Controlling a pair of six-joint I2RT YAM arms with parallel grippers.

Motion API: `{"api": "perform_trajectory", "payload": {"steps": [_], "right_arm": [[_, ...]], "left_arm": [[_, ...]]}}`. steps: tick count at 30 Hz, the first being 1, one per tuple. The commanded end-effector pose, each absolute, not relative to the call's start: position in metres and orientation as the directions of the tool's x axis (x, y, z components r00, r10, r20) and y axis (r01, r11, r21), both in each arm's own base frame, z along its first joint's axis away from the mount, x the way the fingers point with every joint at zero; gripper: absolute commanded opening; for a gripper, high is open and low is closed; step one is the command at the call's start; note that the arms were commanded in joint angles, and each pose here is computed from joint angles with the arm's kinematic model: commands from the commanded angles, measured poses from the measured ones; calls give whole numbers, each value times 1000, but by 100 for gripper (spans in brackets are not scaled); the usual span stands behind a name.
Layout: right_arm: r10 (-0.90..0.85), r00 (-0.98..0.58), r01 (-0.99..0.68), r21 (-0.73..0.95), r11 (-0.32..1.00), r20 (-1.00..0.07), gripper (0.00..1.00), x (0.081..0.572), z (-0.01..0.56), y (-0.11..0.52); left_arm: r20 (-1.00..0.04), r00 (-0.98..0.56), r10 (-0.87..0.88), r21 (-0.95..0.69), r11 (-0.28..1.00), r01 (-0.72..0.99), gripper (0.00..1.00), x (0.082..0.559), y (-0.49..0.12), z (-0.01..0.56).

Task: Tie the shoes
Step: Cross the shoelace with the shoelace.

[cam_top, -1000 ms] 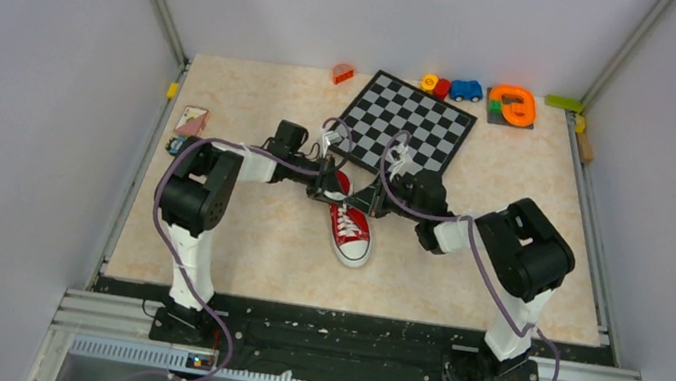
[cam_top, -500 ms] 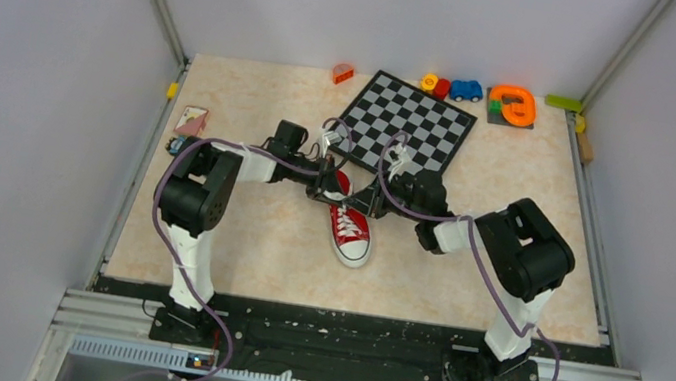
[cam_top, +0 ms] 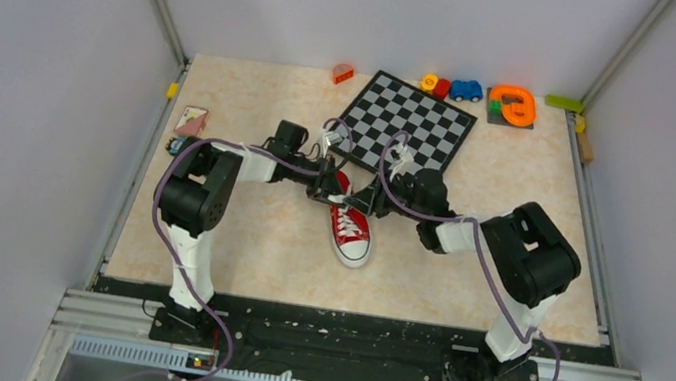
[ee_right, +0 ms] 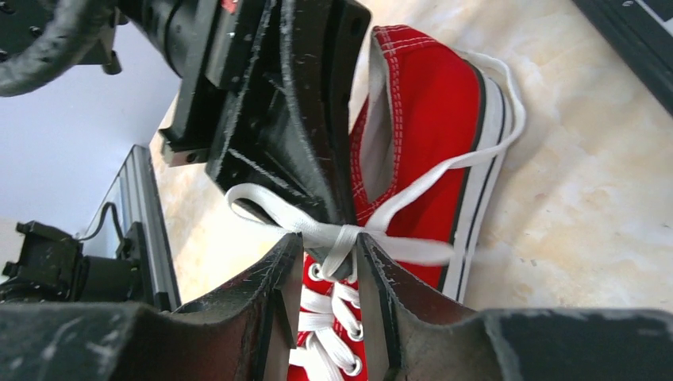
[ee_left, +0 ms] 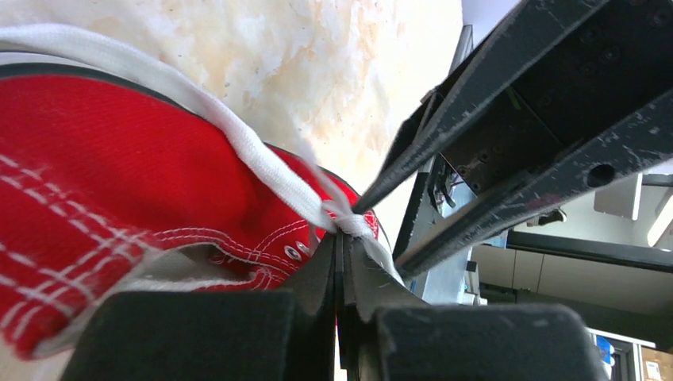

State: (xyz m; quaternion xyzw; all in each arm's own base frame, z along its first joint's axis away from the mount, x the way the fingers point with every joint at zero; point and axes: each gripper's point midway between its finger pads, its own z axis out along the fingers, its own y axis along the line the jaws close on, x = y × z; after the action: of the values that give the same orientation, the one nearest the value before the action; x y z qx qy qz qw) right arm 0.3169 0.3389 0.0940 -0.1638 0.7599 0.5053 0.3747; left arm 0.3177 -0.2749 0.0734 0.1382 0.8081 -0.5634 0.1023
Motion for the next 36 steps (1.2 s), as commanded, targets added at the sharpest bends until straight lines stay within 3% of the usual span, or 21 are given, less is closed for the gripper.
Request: {"api": "perform_trajectory", "payload": {"steps": [1,11,32,34,36], "right_arm": [[153,-587,-660,580,479,-795,34,331,116,336],[168,-605,-656,607,449,-778,36,325,119,338],[272,-618,-569,659,492,-737,52,326,123,298],[287,-622,-548,667,505,-729,49,327,121,292],[298,-625,-530,672,517,-722,36,325,117,285]], "left_arm": [[-336,-930,150,-902,232,364,0,308,-282,102],[-329,-932,150,-903,237,357,0,309,-282,98],[-324,-935,142,-898,267,351,0,322,-285,83],[-327,-934,142,-896,267,354,0,323,-285,84],[-334,-932,143,-893,269,361,0,324,-285,84]]}}
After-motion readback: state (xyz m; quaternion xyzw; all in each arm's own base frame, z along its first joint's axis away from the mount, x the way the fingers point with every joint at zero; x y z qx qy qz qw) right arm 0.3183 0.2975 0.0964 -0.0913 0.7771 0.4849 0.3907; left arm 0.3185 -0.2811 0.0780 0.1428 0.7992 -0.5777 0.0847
